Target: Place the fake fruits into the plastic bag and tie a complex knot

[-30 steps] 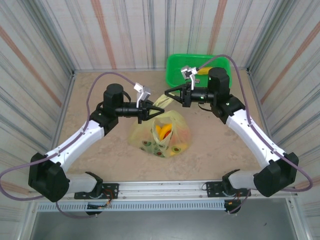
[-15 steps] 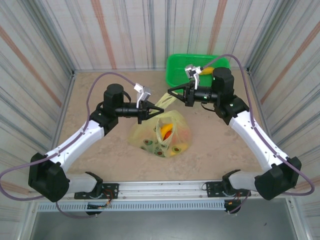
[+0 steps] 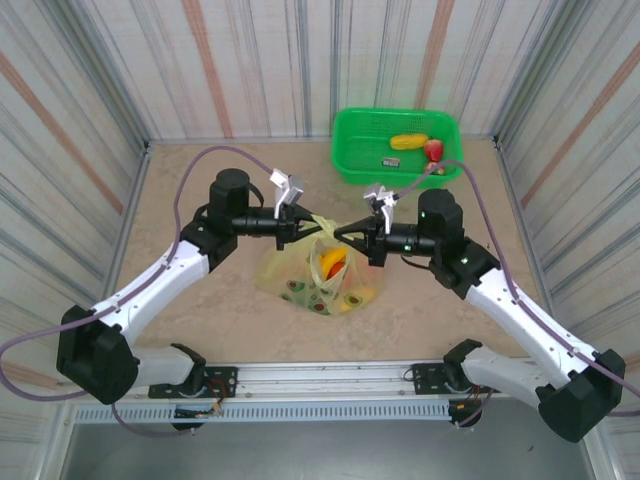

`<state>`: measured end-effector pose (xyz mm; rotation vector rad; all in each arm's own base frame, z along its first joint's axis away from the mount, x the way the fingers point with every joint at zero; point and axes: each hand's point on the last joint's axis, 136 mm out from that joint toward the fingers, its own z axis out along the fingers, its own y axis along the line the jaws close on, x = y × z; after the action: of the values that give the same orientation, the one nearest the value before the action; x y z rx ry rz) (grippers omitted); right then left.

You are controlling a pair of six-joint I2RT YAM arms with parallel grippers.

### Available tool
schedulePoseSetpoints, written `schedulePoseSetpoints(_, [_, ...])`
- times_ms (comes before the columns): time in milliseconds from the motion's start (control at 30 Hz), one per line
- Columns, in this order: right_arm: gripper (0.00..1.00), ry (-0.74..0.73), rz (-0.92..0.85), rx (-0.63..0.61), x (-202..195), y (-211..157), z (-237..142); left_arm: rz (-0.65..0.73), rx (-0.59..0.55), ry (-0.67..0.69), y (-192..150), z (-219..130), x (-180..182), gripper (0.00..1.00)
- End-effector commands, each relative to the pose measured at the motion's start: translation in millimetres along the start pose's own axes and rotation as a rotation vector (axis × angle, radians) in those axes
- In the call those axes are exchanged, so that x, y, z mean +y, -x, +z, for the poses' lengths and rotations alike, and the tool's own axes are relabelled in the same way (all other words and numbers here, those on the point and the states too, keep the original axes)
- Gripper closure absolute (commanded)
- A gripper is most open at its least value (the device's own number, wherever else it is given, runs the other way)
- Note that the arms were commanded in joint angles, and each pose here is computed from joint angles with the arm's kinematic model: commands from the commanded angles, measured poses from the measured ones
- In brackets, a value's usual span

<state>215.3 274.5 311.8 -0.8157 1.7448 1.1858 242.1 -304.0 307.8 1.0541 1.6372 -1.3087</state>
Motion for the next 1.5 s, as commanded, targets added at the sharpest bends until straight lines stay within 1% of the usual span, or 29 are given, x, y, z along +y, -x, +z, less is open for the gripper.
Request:
schedulePoseSetpoints(0, [1.00, -0.127, -0.025, -0.118, -15.2, 23.1, -11.5, 0.040, -0.023, 0.011, 9.2, -5.7, -0.6, 0.99])
schedulePoseSetpoints(133, [1.00, -0.190, 0.028, -0.184, -33.3, 37.5, -19.4, 0.043, -0.024, 0.013, 9.3, -6.3, -1.2, 0.95])
schedulePoseSetpoints(200, [1.00, -0.213, 0.050, -0.186, -39.6, 38.6, -21.1, 0.040, -0.024, 0.022, 9.1, -6.7, -0.3, 0.86])
schedulePoseSetpoints(233, [1.00, -0.222, 0.053, -0.183, -41.7, 37.9, -21.4, 0.044, -0.027, 0.026, 10.5, -7.3, 0.1, 0.83])
schedulePoseSetpoints(300, [1.00, -0.223, 0.058, -0.179, -42.8, 36.3, -21.8, 0.051, -0.033, 0.032, 12.7, -9.2, 0.0, 0.81])
schedulePoseSetpoints(400, [1.00, -0.198, 0.064, -0.172, -38.8, 33.8, -20.9, 0.061, -0.052, 0.041, 16.4, -13.0, 0.2, 0.81])
schedulePoseSetpoints(533, [1.00, -0.160, 0.065, -0.150, -32.1, 30.0, -17.7, 0.064, -0.074, 0.040, 21.2, -16.3, 1.6, 0.85])
schedulePoseSetpoints(733, [1.00, -0.156, 0.058, -0.103, -30.3, 21.4, -15.1, 0.065, -0.109, 0.032, 27.1, -21.4, 2.2, 0.87])
schedulePoseSetpoints(933, [1.00, -0.149, 0.054, -0.079, -25.4, 13.2, -15.3, 0.053, -0.113, 0.027, 26.9, -20.8, 5.0, 0.92])
schedulePoseSetpoints(1000, [1.00, -0.113, 0.045, -0.051, -16.8, 7.1, -10.9, 0.050, -0.115, 0.031, 26.8, -20.9, 6.7, 0.94])
schedulePoseSetpoints(1133, [1.00, -0.024, 0.025, 0.007, 4.0, -9.0, 3.2, 0.036, -0.122, 0.037, 27.3, -20.7, 9.0, 0.94])
schedulePoseSetpoints(1233, [1.00, -0.030, 0.029, 0.054, 0.1, -25.9, 20.4, 0.028, -0.122, 0.027, 26.9, -19.7, 8.9, 0.94])
schedulePoseSetpoints(1300, [1.00, -0.062, 0.034, 0.052, -8.1, -31.8, 27.9, 0.027, -0.121, 0.026, 27.1, -20.0, 8.2, 0.94])
schedulePoseSetpoints(1367, [1.00, -0.114, 0.056, 0.003, -21.7, -32.0, 31.4, 0.024, -0.119, 0.026, 26.2, -20.0, 8.2, 0.93])
schedulePoseSetpoints(1467, [1.00, -0.150, 0.076, -0.052, -34.1, -31.6, 36.3, 0.004, -0.108, 0.020, 24.1, -18.4, 9.6, 0.90])
